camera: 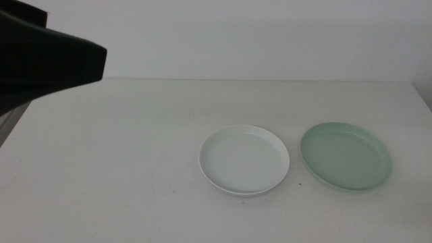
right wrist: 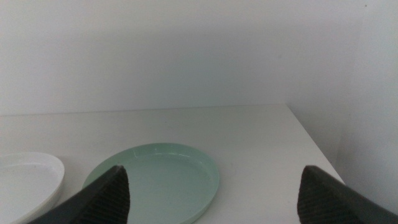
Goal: Stack the three bowls on top of each other.
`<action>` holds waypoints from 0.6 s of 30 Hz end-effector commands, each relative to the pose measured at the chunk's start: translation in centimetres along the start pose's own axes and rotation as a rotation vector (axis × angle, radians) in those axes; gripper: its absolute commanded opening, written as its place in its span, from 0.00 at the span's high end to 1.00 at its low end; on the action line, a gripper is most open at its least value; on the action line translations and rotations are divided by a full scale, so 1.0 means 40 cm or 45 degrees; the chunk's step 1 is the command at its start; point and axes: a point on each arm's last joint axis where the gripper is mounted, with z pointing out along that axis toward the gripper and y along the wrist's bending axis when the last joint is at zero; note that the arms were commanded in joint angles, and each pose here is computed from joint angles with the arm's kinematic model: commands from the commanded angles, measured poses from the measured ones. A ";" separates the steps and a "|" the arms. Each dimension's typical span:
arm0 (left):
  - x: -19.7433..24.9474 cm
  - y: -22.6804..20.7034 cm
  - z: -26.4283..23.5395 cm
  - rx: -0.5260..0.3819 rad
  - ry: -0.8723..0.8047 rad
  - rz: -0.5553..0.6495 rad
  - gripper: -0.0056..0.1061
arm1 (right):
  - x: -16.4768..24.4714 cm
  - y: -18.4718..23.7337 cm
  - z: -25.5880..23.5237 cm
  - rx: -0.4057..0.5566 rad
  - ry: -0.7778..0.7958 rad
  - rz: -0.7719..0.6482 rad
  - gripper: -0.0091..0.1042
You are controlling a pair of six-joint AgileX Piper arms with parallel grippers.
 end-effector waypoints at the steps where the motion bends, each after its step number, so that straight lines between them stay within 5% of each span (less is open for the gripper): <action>1: -0.003 -0.002 -0.002 0.006 -0.028 -0.003 0.11 | 0.001 0.000 0.000 -0.001 -0.010 -0.017 0.10; 10: -0.004 -0.002 -0.003 0.004 -0.035 -0.004 0.11 | -0.021 -0.001 -0.002 0.009 -0.131 -0.101 0.10; 13: -0.004 -0.002 -0.003 0.004 -0.035 -0.004 0.11 | -0.077 0.001 -0.011 0.005 -0.113 -0.007 0.10; 18: -0.004 -0.002 -0.003 0.004 -0.035 -0.004 0.11 | -0.233 0.005 0.048 0.025 0.243 0.130 0.10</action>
